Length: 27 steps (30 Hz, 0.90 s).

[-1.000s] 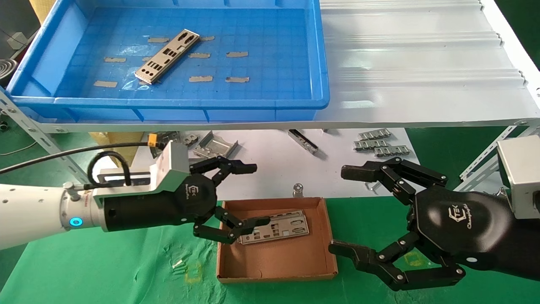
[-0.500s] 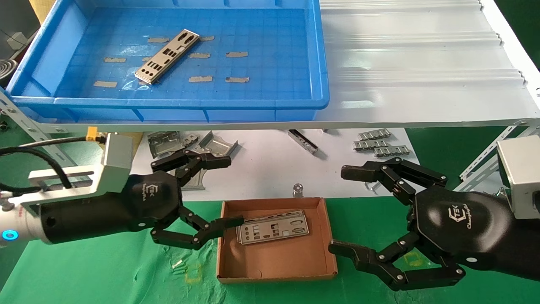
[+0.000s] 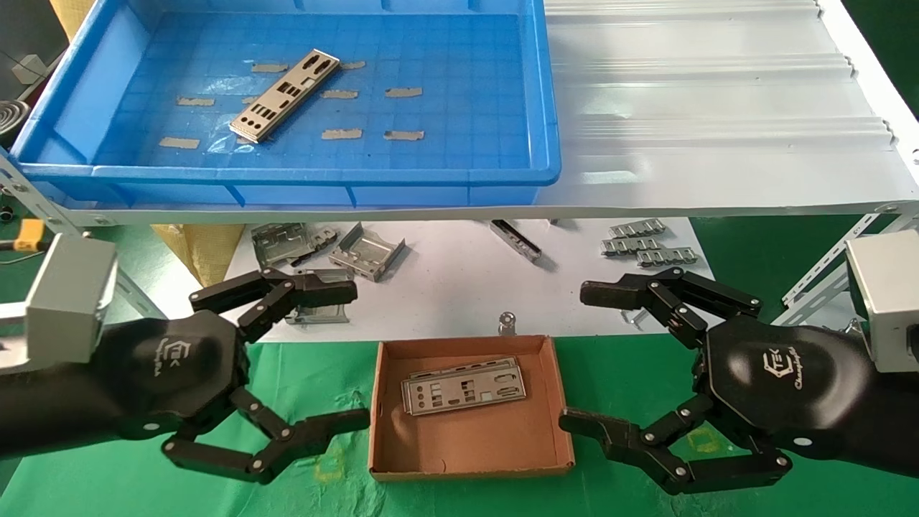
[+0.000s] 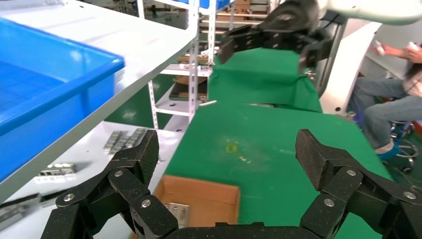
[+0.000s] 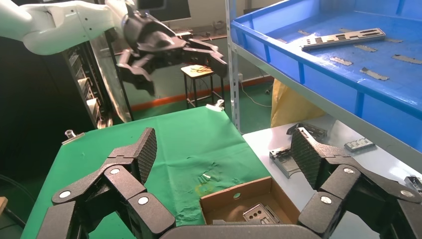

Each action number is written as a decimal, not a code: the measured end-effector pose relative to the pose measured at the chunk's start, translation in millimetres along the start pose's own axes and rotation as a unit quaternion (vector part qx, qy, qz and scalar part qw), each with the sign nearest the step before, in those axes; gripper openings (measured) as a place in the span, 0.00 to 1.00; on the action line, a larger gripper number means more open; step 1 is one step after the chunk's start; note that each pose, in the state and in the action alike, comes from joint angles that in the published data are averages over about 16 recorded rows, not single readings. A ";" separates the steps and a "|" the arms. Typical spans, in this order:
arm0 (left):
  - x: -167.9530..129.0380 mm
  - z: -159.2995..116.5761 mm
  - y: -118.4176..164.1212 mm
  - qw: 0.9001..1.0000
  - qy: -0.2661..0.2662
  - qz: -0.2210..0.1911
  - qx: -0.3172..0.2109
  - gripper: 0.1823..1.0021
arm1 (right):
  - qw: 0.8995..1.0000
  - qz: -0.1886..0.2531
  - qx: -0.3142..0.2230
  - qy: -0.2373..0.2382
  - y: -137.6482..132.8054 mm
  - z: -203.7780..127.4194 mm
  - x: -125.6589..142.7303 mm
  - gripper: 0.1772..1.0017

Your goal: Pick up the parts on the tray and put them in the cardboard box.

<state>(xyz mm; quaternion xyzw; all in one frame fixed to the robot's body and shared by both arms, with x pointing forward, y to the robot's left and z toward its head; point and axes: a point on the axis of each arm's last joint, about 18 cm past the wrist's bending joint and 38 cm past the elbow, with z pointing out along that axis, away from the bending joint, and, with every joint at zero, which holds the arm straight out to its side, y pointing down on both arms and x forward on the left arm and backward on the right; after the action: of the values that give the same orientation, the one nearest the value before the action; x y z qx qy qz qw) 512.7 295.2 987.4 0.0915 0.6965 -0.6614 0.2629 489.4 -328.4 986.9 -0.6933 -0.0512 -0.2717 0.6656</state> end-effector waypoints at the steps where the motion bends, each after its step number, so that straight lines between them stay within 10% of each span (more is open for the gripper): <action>1: 3.2 -1.9 -2.6 1.000 0.002 -0.001 0.000 1.00 | 1.000 0.000 0.000 0.000 0.0 0.0 0.0 1.00; 27: 30.7 -14.6 -23.1 1.000 0.025 -0.005 -0.003 1.00 | 1.000 0.000 0.000 0.000 0.1 -0.1 0.0 1.00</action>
<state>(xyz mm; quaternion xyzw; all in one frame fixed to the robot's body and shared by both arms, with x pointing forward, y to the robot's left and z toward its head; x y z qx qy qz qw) 472.2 300.1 992.4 0.1040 0.7051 -0.6581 0.2427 489.4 -328.5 986.9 -0.6932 -0.0510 -0.2716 0.6657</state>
